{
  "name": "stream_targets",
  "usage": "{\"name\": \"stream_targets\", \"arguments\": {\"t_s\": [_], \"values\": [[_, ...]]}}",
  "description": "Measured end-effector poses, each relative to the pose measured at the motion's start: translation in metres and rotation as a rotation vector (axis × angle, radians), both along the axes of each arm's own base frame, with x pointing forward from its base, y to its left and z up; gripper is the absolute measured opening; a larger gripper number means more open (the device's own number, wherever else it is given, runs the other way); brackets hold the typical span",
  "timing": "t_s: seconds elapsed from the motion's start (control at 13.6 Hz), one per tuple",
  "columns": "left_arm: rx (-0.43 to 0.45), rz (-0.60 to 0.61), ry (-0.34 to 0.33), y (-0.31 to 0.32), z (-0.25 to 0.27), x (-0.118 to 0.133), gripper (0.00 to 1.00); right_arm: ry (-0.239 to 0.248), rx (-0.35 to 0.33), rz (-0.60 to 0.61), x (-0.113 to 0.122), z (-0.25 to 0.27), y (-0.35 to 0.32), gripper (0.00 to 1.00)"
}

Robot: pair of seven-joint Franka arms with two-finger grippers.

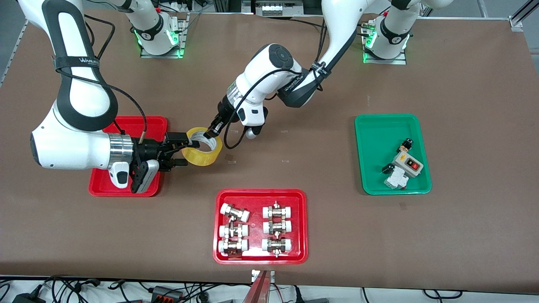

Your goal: Left arm passes tape to right arm into tray

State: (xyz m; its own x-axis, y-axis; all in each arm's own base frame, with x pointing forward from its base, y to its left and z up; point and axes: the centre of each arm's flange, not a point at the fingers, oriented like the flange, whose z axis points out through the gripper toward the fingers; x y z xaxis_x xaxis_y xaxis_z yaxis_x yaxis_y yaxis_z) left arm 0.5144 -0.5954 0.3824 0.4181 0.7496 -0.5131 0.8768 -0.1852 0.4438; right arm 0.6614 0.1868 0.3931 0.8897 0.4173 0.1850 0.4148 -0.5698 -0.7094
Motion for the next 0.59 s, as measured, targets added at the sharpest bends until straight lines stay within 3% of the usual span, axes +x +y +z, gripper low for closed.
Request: {"name": "stream_targets", "arguments": {"t_s": [0.22, 0.59], "values": [[0.0, 0.0, 0.001, -0.0001, -0.0006, 0.0001, 0.22, 0.004, 0.001, 0.0, 0.0002, -0.0007, -0.0017, 0.58], [-0.007, 0.017, 0.016, -0.0009, -0.0003, -0.0003, 0.22, 0.005, 0.007, 0.002, 0.0004, -0.0007, -0.0022, 0.55]]}}
